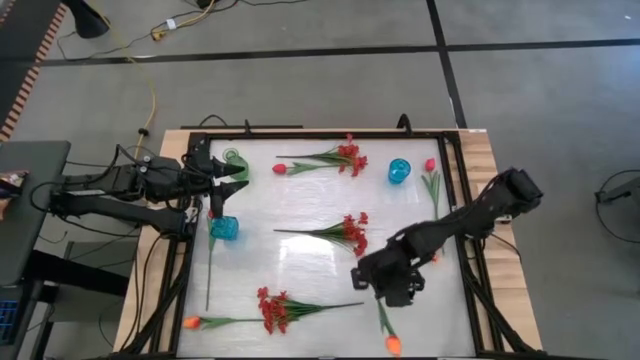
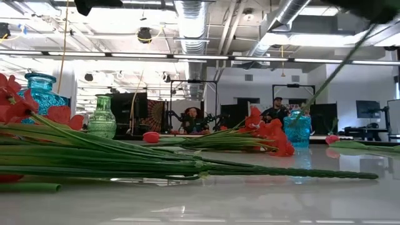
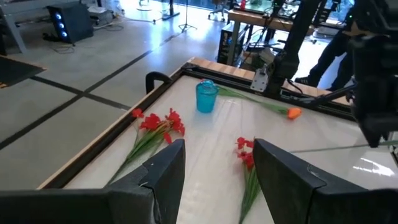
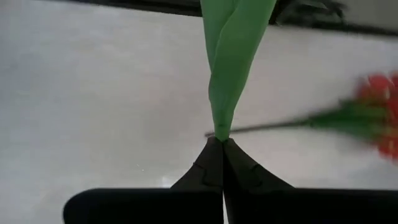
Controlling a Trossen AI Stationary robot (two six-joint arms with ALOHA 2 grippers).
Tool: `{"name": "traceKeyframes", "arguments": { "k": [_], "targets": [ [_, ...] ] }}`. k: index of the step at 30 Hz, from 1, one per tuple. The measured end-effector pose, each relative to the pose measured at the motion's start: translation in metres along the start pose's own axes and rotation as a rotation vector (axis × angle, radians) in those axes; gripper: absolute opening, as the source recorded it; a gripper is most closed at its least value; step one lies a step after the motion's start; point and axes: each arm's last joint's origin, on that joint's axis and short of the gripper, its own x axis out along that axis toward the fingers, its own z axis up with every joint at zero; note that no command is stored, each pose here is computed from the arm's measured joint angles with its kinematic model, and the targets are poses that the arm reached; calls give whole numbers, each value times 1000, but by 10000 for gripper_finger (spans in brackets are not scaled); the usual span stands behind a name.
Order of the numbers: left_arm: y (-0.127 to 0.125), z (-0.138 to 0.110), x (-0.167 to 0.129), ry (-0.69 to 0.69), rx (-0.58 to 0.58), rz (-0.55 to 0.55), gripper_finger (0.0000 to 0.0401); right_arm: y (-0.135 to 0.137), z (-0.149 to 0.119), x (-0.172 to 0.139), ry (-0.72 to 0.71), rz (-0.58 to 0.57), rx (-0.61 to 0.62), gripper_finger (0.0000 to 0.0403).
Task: Sort flowers into vase by color
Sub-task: Put the bottom right orange tulip into the right blue vase
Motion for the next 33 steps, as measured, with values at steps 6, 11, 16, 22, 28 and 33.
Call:
{"name": "traceKeyframes", "arguments": {
  "k": [6, 11, 16, 22, 28, 33],
  "targets": [
    [0, 0, 0, 0, 0, 0, 178, 0, -26, -30, 79, -19, 200, 18],
    [0, 0, 0, 3, 7, -13, 178, -15, -43, -56, 11, -171, 342, 18],
    [-2, 0, 0, 13, 7, -57, 178, -35, -58, -92, -151, -421, 540, 18],
    [-2, 0, 0, 14, 5, -72, 178, -40, -83, -132, -229, -622, 748, 18],
    [-2, 0, 0, 14, 5, -74, 178, -15, -108, -155, -200, -732, 849, 16],
    [-2, 0, 0, 12, 4, -67, 178, 18, -131, -175, -225, -914, 958, 16]
  ]
}}
